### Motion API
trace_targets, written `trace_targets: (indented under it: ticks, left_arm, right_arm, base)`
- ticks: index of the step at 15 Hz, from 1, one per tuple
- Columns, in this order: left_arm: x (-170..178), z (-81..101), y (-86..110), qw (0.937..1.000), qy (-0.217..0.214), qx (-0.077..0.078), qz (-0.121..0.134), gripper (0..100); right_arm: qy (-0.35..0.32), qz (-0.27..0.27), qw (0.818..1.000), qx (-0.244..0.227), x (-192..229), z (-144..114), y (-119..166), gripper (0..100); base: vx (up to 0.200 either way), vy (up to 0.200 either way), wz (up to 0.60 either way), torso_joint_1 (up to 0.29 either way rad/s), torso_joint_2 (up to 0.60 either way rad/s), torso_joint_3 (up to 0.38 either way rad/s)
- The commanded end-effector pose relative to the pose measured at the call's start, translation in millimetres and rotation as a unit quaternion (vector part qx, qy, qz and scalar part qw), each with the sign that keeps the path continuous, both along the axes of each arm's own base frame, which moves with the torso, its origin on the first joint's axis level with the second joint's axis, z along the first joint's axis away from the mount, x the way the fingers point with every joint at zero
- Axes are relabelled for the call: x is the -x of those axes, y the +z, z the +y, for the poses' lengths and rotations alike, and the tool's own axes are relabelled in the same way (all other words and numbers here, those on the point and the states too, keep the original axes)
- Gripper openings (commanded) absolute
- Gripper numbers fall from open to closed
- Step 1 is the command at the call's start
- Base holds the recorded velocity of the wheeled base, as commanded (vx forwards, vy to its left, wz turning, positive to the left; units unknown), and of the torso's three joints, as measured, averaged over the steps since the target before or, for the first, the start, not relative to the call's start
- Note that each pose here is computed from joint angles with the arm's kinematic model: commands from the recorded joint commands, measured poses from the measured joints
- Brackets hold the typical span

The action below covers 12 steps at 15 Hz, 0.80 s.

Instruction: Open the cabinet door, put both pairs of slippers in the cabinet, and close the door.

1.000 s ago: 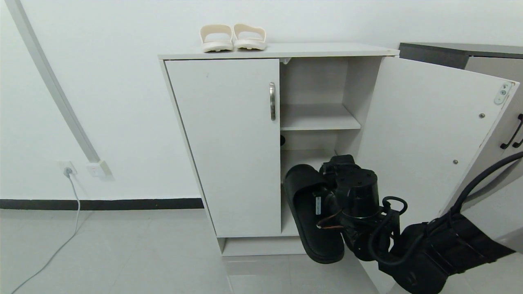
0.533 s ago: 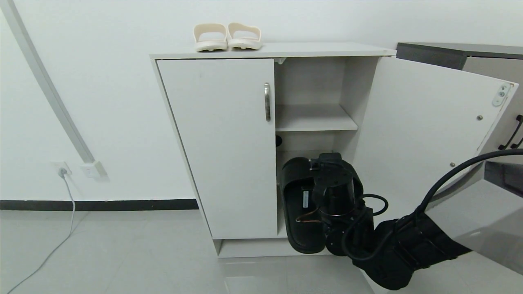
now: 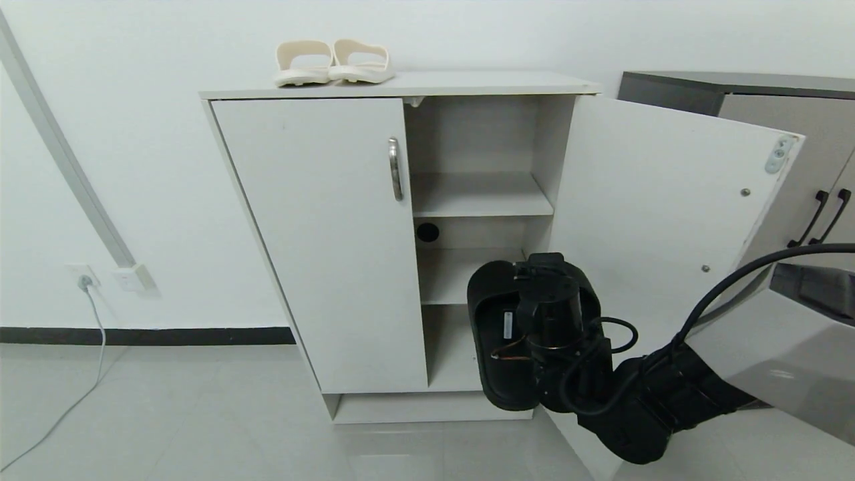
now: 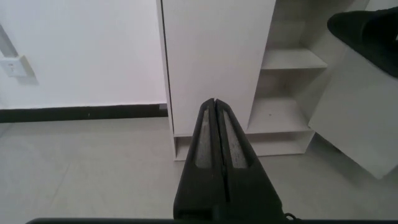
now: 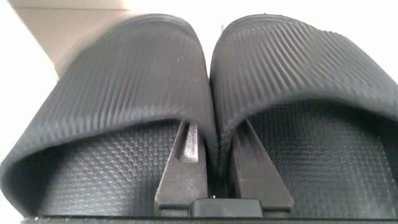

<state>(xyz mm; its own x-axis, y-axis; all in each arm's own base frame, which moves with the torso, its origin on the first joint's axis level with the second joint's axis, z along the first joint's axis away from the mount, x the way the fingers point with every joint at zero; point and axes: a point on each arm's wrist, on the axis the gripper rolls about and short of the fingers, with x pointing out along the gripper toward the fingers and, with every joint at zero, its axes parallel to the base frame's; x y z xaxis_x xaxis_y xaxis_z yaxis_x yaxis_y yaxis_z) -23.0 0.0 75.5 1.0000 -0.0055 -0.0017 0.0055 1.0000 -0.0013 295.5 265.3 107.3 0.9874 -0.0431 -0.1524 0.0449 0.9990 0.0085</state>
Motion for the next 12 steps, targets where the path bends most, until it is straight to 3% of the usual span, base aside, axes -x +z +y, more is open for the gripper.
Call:
trace_targets:
  ticks: [1,8,12]
  left_arm:
    - [0,0.0,0.0,1.0000,0.000,0.000,0.001,0]
    - [0,0.0,0.0,1.0000,0.000,0.001,0.001,0]
    - [0,0.0,0.0,1.0000,0.000,0.001,0.001,0]
  right_arm:
    - [-0.002,0.001,1.000,0.001,-2,-1,-2,0]
    - [0.002,0.004,1.000,0.002,-4,-1,-5,0]
    - [0.072,0.009,0.997,-0.007,0,26,-12,0]
  base:
    - [0.000,0.000,0.00,0.000,0.00,0.000]
    - [0.000,0.000,0.00,0.000,0.00,0.000]
    - [0.000,0.000,0.00,0.000,0.00,0.000]
